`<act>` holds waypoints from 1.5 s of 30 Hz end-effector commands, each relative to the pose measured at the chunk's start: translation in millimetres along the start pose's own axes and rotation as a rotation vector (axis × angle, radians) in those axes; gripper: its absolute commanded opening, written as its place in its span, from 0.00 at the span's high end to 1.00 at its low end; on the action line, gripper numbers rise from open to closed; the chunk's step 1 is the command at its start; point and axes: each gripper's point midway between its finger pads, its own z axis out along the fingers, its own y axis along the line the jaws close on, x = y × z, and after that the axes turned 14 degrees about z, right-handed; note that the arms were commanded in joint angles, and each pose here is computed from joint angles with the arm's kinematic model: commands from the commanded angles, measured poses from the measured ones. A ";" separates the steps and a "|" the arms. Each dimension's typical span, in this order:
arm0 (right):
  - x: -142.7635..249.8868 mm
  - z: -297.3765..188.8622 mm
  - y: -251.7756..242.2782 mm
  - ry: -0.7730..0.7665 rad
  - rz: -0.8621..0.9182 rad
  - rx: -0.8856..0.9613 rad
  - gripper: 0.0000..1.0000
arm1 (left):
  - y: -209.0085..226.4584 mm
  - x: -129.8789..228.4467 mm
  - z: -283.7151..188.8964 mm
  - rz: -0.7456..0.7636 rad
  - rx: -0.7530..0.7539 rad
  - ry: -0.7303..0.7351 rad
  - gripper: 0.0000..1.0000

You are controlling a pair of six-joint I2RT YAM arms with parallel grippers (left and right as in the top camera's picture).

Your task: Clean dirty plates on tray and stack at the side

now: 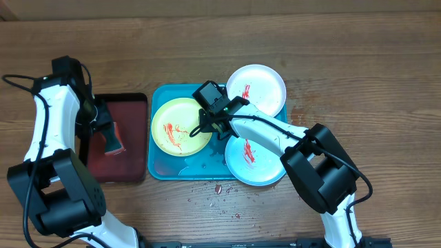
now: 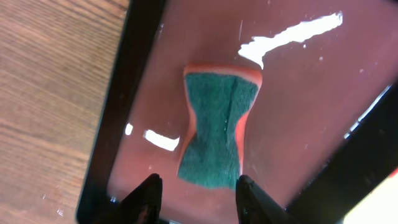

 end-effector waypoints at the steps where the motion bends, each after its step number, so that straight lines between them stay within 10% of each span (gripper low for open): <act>1: 0.3 8.1 -5.9 -0.001 0.004 0.029 0.96 | -4.8 10.6 16.9 0.075 -0.003 0.027 0.57; 25: 0.5 8.1 -5.1 0.001 0.004 0.025 0.96 | -14.7 14.0 62.2 0.127 0.017 -0.035 0.76; 32: 1.1 8.1 -4.8 0.004 0.004 0.023 0.96 | -15.1 12.5 64.3 0.126 0.018 -0.046 0.96; 45: 12.7 6.5 0.3 0.102 0.038 -0.035 0.96 | -66.7 -21.6 -12.6 0.229 0.241 -0.112 0.96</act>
